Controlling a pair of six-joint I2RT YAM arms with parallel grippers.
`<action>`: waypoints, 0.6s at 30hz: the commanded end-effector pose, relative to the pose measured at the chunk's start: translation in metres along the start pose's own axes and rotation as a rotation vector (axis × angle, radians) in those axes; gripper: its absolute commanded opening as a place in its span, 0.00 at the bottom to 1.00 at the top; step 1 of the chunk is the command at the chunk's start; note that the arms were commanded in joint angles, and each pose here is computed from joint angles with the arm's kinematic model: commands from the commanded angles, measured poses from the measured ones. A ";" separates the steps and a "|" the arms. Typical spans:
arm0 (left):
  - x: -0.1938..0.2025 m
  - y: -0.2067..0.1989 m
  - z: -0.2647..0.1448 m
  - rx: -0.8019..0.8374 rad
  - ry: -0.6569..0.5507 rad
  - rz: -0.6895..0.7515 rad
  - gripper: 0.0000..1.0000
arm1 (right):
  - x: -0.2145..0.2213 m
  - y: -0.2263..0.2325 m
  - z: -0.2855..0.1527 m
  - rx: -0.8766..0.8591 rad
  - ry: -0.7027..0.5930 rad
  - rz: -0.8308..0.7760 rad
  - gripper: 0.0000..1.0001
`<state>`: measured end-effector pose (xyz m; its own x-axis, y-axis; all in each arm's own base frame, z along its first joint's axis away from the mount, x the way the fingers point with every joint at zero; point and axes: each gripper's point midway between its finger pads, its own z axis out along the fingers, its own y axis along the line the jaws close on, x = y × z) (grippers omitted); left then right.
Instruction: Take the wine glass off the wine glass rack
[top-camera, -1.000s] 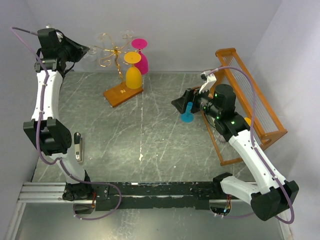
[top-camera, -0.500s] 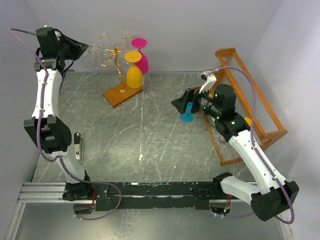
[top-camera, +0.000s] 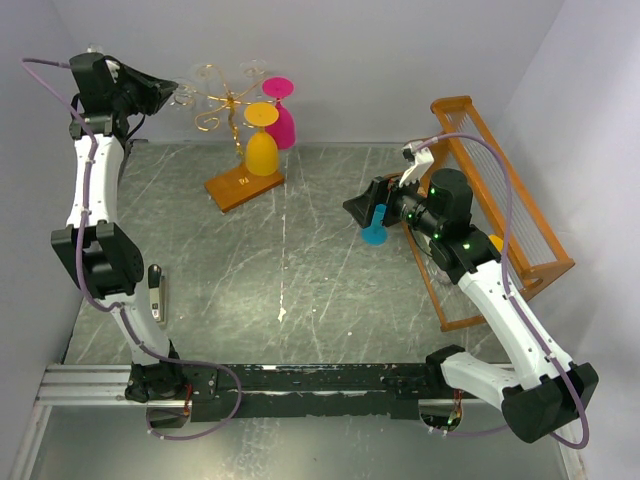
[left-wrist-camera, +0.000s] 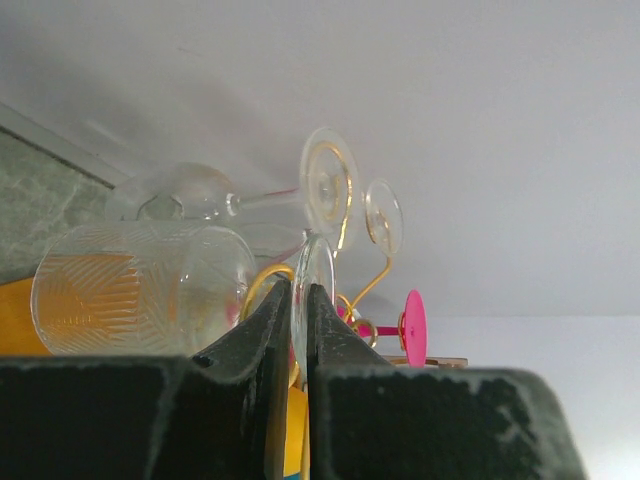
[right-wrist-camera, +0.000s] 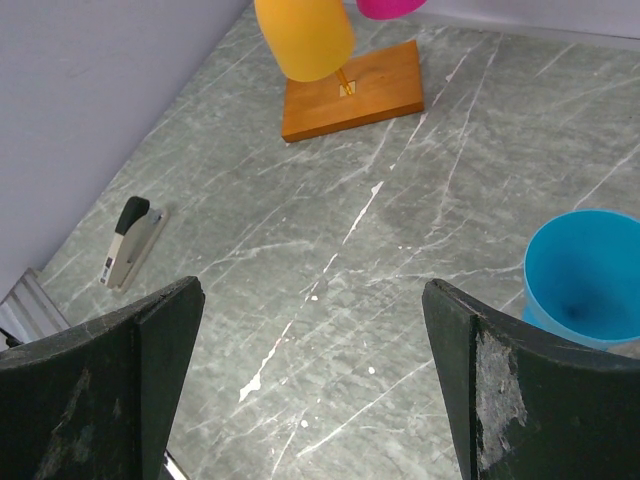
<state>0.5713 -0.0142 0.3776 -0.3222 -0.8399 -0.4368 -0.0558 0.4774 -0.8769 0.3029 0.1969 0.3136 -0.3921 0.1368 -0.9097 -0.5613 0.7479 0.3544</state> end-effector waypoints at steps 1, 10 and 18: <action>-0.010 -0.054 -0.017 0.168 -0.020 0.064 0.07 | -0.006 0.002 -0.003 -0.003 -0.029 -0.010 0.92; -0.013 -0.058 -0.013 0.176 -0.014 0.045 0.07 | -0.010 0.004 -0.004 -0.006 -0.036 -0.010 0.92; -0.006 -0.068 -0.010 0.234 0.028 0.019 0.07 | -0.009 0.005 -0.002 -0.012 -0.029 -0.005 0.92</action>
<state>0.5750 -0.0239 0.3849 -0.3576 -0.8409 -0.4063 -0.0128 0.4394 -0.8982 0.3028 0.1970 0.3138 -0.3925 0.1377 -0.9094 -0.5612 0.7475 0.3555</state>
